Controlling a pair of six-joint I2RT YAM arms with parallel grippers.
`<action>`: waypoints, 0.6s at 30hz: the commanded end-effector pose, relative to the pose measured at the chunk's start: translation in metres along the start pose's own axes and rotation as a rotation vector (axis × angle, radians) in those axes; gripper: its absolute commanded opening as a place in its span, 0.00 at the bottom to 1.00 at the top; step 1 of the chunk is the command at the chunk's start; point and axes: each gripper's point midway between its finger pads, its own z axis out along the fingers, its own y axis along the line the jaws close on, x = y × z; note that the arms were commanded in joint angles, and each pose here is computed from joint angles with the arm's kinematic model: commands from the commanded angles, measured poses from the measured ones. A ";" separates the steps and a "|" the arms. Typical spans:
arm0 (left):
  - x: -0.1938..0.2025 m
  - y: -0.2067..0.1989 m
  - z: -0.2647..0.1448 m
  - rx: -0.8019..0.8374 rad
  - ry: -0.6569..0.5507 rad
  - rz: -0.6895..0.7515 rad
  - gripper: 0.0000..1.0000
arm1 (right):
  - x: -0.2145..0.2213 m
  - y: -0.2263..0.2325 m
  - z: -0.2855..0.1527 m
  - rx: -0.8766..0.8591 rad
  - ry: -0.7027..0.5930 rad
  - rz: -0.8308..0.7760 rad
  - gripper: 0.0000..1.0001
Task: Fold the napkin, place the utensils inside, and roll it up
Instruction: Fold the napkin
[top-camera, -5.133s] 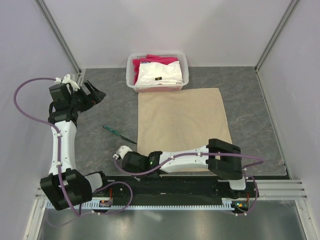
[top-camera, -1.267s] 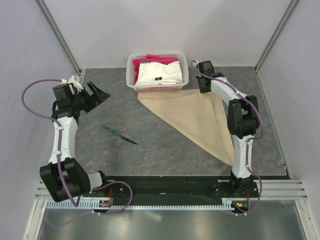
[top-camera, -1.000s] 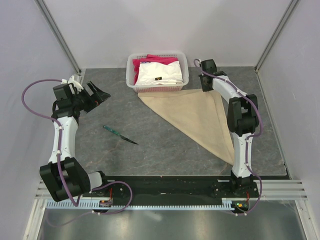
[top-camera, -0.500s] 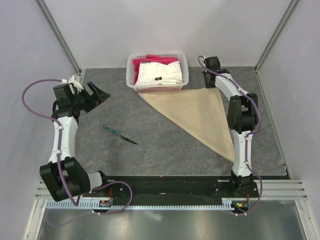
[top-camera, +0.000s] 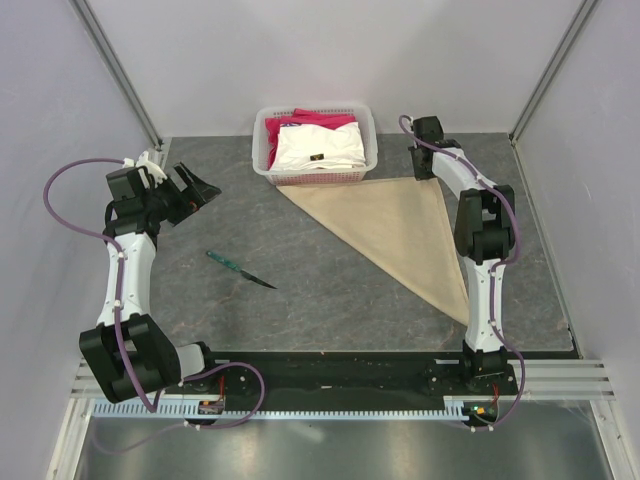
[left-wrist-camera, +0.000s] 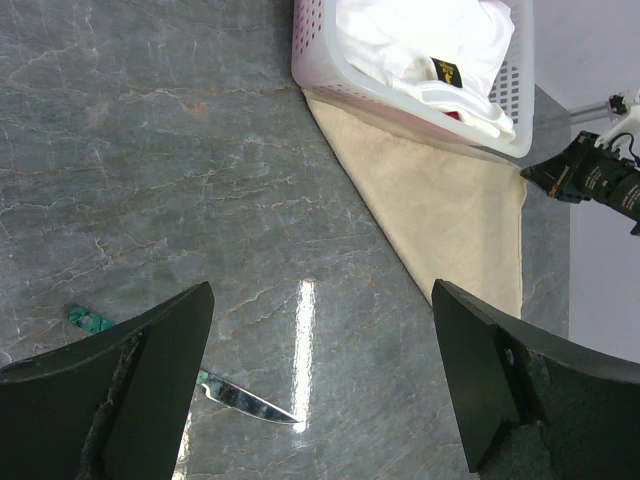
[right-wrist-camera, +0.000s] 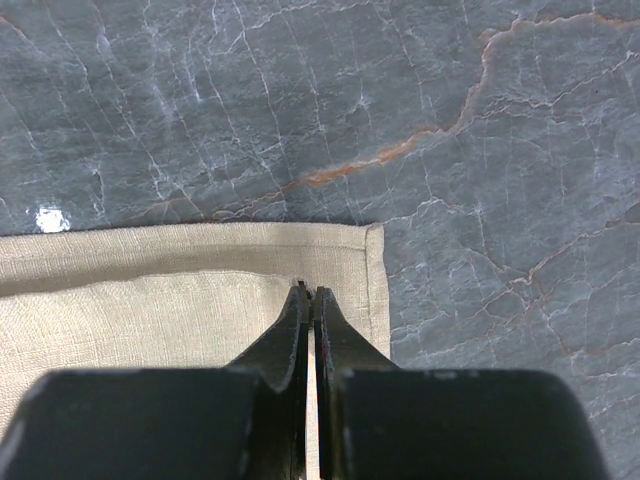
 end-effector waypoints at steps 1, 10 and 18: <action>-0.007 -0.001 0.000 0.009 -0.023 0.005 0.97 | -0.018 -0.016 -0.003 0.041 -0.039 0.008 0.00; -0.007 -0.002 -0.001 0.012 -0.023 0.008 0.97 | -0.025 -0.023 -0.005 0.053 -0.054 0.015 0.00; -0.006 -0.003 -0.001 0.015 -0.021 0.007 0.97 | -0.023 -0.026 -0.001 0.059 -0.046 0.015 0.00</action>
